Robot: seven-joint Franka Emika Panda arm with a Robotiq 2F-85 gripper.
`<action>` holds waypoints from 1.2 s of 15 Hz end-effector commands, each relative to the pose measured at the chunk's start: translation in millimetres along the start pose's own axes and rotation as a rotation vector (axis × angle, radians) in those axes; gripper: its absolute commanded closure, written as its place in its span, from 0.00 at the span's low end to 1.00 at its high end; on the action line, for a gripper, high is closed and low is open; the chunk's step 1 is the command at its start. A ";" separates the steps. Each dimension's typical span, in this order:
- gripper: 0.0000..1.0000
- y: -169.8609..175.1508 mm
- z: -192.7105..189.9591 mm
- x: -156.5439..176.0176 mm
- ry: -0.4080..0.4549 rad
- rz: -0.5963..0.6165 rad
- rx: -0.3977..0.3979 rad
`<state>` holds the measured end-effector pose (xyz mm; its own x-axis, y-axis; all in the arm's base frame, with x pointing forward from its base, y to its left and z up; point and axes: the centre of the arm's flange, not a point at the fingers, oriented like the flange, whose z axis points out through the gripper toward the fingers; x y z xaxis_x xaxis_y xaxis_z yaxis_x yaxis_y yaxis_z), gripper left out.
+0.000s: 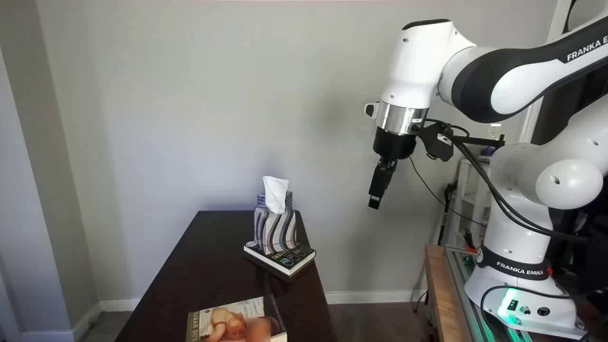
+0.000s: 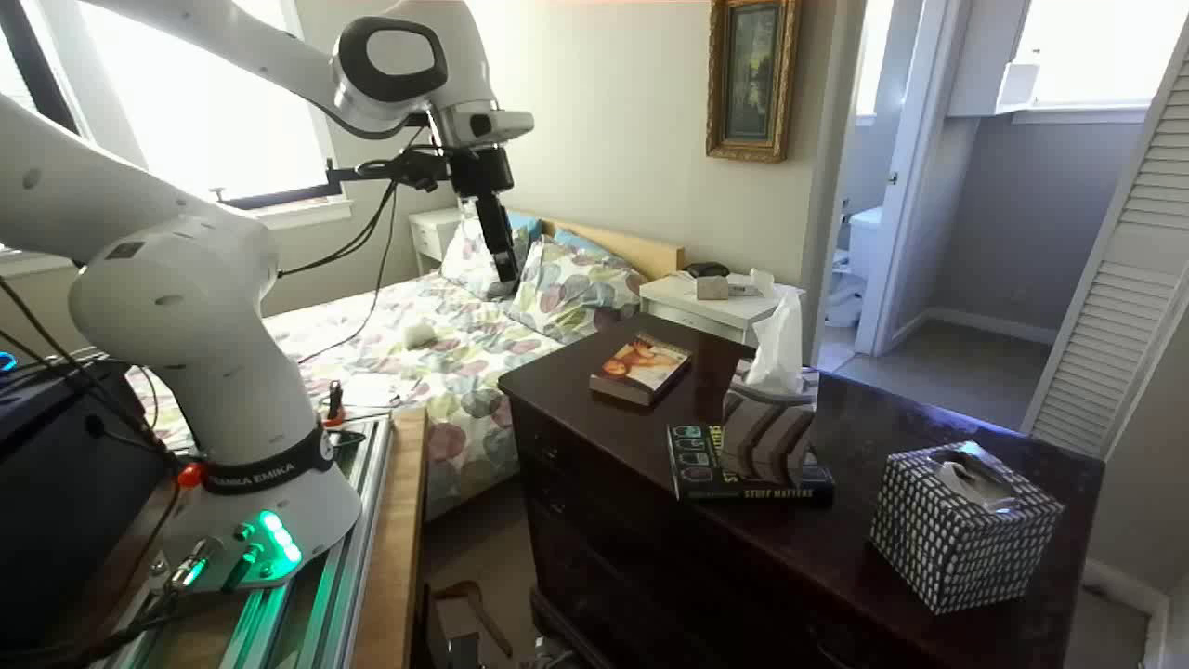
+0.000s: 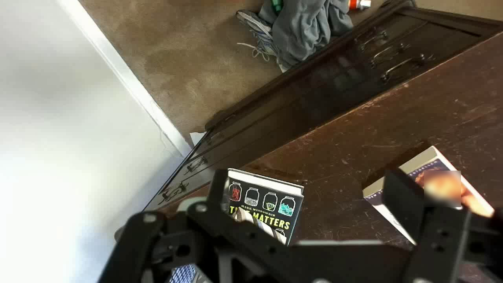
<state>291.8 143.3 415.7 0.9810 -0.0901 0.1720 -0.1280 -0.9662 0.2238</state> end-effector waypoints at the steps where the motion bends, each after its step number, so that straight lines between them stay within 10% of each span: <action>1: 0.00 0.0 0.2 0.0 -0.001 0.000 0.000; 10: 0.00 22.9 44.1 38.4 0.033 0.122 -0.101; 18: 0.00 60.0 105.3 101.5 0.109 0.196 0.051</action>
<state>370.5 68.8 371.1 0.9240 -0.2377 0.2996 -0.2968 -0.9397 0.1698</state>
